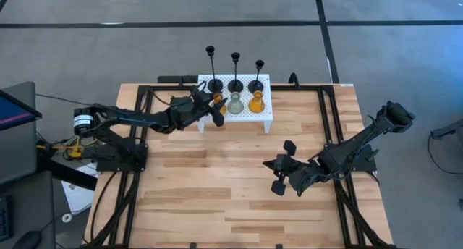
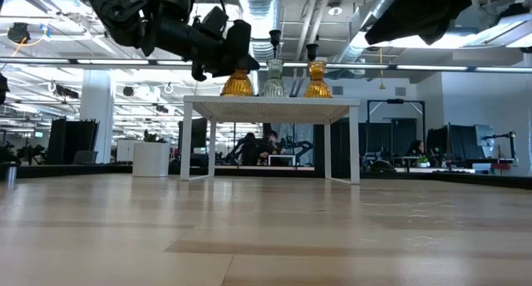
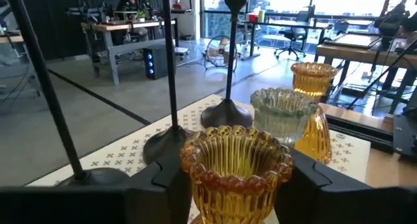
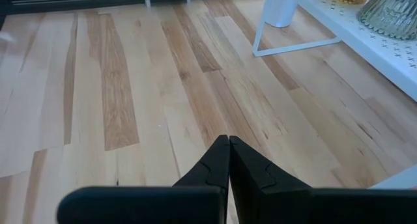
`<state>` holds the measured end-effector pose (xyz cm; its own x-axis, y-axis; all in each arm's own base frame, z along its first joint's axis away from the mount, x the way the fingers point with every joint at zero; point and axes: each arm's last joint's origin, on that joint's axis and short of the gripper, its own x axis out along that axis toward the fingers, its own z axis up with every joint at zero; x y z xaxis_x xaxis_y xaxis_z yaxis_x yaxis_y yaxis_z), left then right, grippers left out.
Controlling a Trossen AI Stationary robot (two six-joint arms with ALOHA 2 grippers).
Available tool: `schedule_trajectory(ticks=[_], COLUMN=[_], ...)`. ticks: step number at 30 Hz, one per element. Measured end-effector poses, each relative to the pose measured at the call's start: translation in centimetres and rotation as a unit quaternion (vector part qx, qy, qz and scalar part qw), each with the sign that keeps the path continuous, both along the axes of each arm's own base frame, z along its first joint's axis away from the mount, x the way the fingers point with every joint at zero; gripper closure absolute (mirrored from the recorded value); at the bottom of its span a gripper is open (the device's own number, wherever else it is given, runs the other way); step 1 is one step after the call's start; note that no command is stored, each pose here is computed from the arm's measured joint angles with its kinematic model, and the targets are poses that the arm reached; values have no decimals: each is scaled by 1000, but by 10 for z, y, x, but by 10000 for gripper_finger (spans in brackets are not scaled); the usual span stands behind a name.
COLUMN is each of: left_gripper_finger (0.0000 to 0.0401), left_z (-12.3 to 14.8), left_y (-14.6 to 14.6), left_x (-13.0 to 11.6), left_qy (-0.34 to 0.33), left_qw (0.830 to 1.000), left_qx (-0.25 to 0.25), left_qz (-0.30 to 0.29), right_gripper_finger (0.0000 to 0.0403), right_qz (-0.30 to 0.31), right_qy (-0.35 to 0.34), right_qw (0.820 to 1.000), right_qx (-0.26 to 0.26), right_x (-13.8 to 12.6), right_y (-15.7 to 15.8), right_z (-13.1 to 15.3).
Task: Pick & Place candle stick holders
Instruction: Put the yellow glass candle holder on the shelf aligned with the other green and yellow glass candle holders
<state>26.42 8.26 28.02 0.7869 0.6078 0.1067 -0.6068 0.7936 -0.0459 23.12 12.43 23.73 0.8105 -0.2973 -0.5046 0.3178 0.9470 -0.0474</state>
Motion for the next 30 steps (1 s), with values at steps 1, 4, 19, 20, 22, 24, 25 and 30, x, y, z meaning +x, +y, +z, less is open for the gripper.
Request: schedule_trajectory(ticks=[1,4,19,20,22,24,25,30], left_gripper_finger=[235,242,235,239,250,263,268,263], left_z=[0,0,-8,-9,-9,-9,-9,-9], left_y=[0,0,5,5,5,5,5,4], left_x=[0,0,-2,-3,-3,-3,-3,-3], left_qy=[0,0,39,44,47,46,46,45], left_qw=[1000,1000,997,997,996,996,996,997], left_qx=[0,0,-13,-15,-17,-17,-17,-18], left_qz=[0,3,62,67,72,71,71,67], right_gripper_finger=[403,403,403,403,403,403,403,403], right_qz=[2,2,2,2,2,2,2,1], right_qy=[1,2,9,9,9,9,9,9], right_qw=[1000,1000,1000,1000,1000,1000,1000,1000], right_qx=[-2,-3,-8,-8,-8,-8,-8,-8], right_x=[0,0,-1,-1,-1,-1,-1,-1], right_y=[0,0,-1,-1,-1,-1,-1,-1], right_z=[0,0,-1,-1,-1,-1,-1,-1])
